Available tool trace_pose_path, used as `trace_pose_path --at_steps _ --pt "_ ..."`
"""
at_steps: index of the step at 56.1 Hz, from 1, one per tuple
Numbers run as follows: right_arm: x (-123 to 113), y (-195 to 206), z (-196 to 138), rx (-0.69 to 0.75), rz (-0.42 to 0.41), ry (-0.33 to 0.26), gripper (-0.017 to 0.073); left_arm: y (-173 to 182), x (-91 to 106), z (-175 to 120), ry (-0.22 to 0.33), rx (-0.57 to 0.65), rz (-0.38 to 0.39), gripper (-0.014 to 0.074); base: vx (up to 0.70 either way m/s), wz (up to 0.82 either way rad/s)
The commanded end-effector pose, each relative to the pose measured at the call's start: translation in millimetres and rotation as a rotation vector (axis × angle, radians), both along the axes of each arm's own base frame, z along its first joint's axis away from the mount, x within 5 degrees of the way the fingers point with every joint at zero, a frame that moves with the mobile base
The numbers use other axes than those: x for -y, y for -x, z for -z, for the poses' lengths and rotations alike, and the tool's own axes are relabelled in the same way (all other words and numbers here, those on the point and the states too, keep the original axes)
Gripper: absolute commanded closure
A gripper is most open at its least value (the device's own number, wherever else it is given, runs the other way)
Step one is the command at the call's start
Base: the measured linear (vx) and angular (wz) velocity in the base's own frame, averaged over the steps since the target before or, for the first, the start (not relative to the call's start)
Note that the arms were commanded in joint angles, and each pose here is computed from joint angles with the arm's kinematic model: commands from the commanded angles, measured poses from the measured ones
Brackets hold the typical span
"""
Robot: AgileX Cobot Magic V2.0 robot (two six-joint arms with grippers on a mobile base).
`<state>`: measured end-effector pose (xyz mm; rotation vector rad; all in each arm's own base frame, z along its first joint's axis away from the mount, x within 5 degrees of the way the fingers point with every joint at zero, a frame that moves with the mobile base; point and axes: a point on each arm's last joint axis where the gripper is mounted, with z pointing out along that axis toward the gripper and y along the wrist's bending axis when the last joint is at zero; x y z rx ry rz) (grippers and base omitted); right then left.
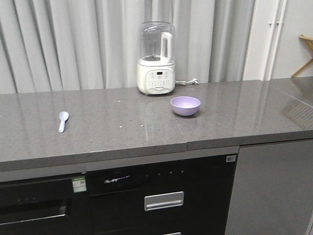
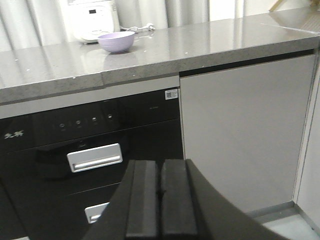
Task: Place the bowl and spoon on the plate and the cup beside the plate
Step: 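Drive the base toward the white spoon and lavender bowl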
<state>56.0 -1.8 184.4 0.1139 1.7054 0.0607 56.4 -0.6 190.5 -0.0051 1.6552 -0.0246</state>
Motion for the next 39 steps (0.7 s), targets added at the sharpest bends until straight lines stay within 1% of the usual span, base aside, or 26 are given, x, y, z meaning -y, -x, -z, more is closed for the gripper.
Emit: trace_pose_path --at_steps 1,39 --pt "0.1 -0.4 -6.6 0.081 0.003 0.013 0.0568 2.1 0.2 -17.7 0.013 0.129 0.001 0.06 0.24 -0.19" --pt "0.1 -0.4 -6.6 0.081 0.003 0.013 0.0568 2.1 0.2 -17.7 0.013 0.129 0.001 0.06 0.31 -0.14"
